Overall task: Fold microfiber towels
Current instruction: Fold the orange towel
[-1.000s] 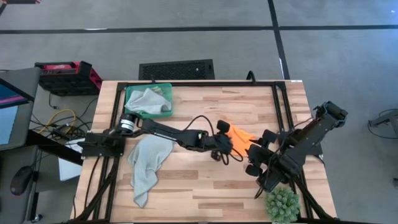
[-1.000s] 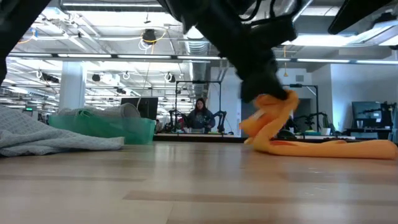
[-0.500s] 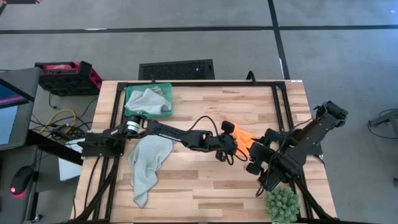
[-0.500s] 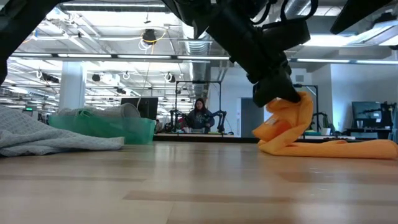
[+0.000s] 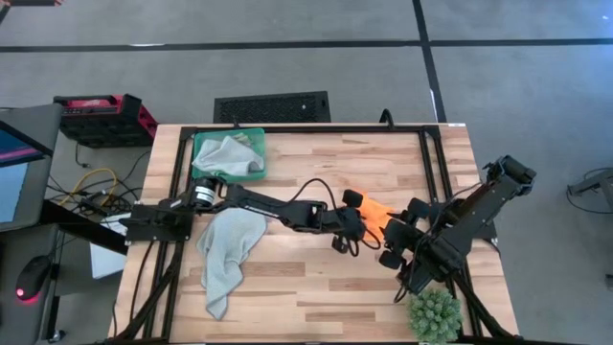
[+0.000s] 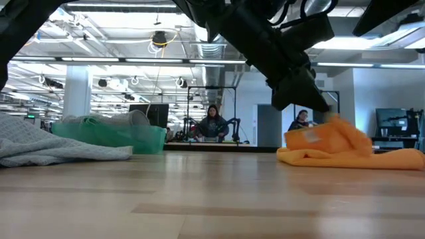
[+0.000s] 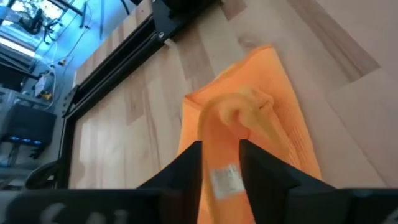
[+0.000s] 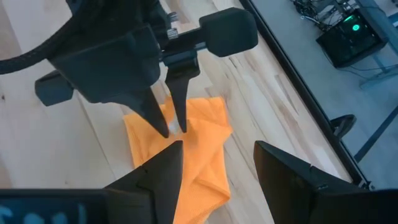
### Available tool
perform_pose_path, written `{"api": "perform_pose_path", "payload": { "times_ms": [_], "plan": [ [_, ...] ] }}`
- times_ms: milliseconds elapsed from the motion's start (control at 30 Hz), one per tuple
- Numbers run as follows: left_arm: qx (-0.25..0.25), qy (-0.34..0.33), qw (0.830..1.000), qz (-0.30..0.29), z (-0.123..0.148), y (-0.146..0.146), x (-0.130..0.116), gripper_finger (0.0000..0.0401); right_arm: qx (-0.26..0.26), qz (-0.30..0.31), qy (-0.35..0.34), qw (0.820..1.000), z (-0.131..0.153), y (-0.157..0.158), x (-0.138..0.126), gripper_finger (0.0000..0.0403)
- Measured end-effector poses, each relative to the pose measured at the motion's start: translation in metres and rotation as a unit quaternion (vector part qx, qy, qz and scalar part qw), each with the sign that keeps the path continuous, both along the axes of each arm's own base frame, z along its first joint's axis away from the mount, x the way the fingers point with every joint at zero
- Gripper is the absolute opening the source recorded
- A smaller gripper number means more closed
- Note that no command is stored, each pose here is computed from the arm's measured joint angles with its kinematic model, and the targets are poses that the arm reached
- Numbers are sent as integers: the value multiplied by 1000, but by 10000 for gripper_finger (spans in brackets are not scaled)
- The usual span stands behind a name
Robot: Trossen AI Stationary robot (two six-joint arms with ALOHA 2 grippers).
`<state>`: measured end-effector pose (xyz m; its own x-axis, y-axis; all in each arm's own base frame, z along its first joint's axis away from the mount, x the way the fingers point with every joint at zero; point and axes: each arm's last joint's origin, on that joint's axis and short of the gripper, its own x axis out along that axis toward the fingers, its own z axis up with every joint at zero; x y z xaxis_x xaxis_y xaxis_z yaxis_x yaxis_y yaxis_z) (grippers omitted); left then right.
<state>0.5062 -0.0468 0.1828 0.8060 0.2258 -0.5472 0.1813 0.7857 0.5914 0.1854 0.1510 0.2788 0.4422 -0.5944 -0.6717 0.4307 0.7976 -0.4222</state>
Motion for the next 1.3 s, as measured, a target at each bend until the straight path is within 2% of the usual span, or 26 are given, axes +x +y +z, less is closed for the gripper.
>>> {"api": "perform_pose_path", "payload": {
  "times_ms": [167, 400, 600, 700, 900, 1000, 1133, 1300],
  "plan": [
    [2, -3, 1000, 14, 0, 0, 0, 132, 0, 0, 0, 1000, 0, 0, 0, 221],
    [32, 19, 995, 90, 6, -18, -13, 148, 14, 0, -1, 1000, -3, 2, 1, 221],
    [-10, 71, 991, 115, 29, -36, -41, 149, 39, 10, 30, 999, -24, 6, -4, 221],
    [-27, 86, 988, 126, 39, -45, -53, 149, 48, 36, 47, 997, -38, 7, -2, 221],
    [-51, 80, 984, 151, 58, -64, -72, 149, 80, 82, 63, 991, -63, 0, 15, 221],
    [-45, 73, 983, 160, 64, -74, -80, 149, 79, 84, 67, 991, -73, -11, 24, 221],
    [-16, 67, 983, 171, 65, -84, -87, 149, 81, 48, 80, 992, -79, -28, 29, 221],
    [5, 81, 980, 179, 63, -89, -93, 149, 132, 61, 94, 985, -83, -36, 40, 221]
  ]
}}
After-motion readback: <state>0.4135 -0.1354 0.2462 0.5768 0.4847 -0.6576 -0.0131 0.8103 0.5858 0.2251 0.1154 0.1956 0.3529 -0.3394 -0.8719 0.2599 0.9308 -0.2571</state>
